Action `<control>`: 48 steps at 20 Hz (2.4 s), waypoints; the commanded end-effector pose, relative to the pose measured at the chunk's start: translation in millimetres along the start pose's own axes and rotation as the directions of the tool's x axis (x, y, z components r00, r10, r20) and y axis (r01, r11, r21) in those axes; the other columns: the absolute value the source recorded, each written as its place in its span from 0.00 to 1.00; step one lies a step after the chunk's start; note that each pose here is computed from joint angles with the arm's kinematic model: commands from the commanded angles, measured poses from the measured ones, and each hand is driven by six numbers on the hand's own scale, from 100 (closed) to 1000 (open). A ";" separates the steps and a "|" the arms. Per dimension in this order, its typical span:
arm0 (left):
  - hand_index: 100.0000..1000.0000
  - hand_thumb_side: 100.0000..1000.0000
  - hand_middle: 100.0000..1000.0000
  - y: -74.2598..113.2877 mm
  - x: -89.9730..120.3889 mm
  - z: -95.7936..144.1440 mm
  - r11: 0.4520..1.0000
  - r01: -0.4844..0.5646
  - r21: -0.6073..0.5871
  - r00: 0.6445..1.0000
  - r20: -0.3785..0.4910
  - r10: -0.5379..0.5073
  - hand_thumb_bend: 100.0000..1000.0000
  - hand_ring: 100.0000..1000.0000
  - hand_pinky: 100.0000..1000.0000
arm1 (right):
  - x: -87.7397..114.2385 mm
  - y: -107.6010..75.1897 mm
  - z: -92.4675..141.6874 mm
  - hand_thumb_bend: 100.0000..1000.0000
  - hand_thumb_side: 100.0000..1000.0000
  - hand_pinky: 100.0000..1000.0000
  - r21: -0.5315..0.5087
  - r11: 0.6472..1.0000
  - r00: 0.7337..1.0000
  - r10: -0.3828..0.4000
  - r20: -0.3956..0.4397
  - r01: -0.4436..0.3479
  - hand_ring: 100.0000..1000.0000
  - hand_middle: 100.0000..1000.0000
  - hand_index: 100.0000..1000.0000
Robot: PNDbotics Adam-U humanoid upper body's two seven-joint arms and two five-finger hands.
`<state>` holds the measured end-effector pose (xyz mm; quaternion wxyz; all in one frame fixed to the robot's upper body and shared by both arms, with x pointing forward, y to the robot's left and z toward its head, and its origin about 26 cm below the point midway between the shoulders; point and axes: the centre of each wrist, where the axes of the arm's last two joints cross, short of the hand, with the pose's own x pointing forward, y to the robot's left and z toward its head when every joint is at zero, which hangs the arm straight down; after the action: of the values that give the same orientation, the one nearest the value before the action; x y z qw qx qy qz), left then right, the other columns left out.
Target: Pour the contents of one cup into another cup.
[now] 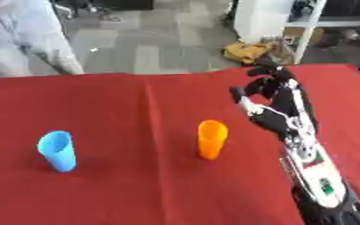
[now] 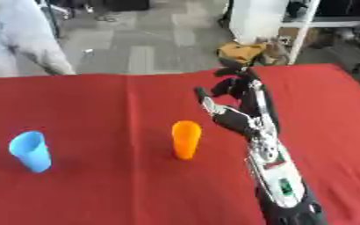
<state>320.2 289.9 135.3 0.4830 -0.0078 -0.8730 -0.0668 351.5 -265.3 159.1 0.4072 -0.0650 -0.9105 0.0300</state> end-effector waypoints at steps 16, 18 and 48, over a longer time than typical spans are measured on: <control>0.72 0.14 0.62 5.9 -17.7 -10.9 0.996 0.062 -0.064 0.996 -0.065 -0.066 0.41 0.53 0.33 | 1.1 -0.7 -2.7 0.41 0.00 0.43 0.015 1.000 1.000 0.017 0.005 -0.017 0.44 0.55 0.77; 0.72 0.11 0.64 7.0 -25.6 -13.9 0.994 0.081 -0.078 0.992 -0.089 -0.088 0.42 0.55 0.35 | 1.0 -0.5 -2.7 0.41 0.00 0.43 0.017 1.000 1.000 0.016 0.004 -0.017 0.44 0.55 0.77; 0.75 0.00 0.71 -35.5 -102.4 -74.8 0.981 0.182 -0.066 0.955 -0.224 -0.192 0.74 0.62 0.46 | -0.1 7.3 -1.7 0.41 0.00 0.43 0.036 0.999 1.000 -0.005 0.001 0.005 0.44 0.55 0.77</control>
<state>430.9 250.8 74.6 0.5844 0.0686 -0.7986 -0.1265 353.3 -258.4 152.6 0.4187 -0.0530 -0.9057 0.0390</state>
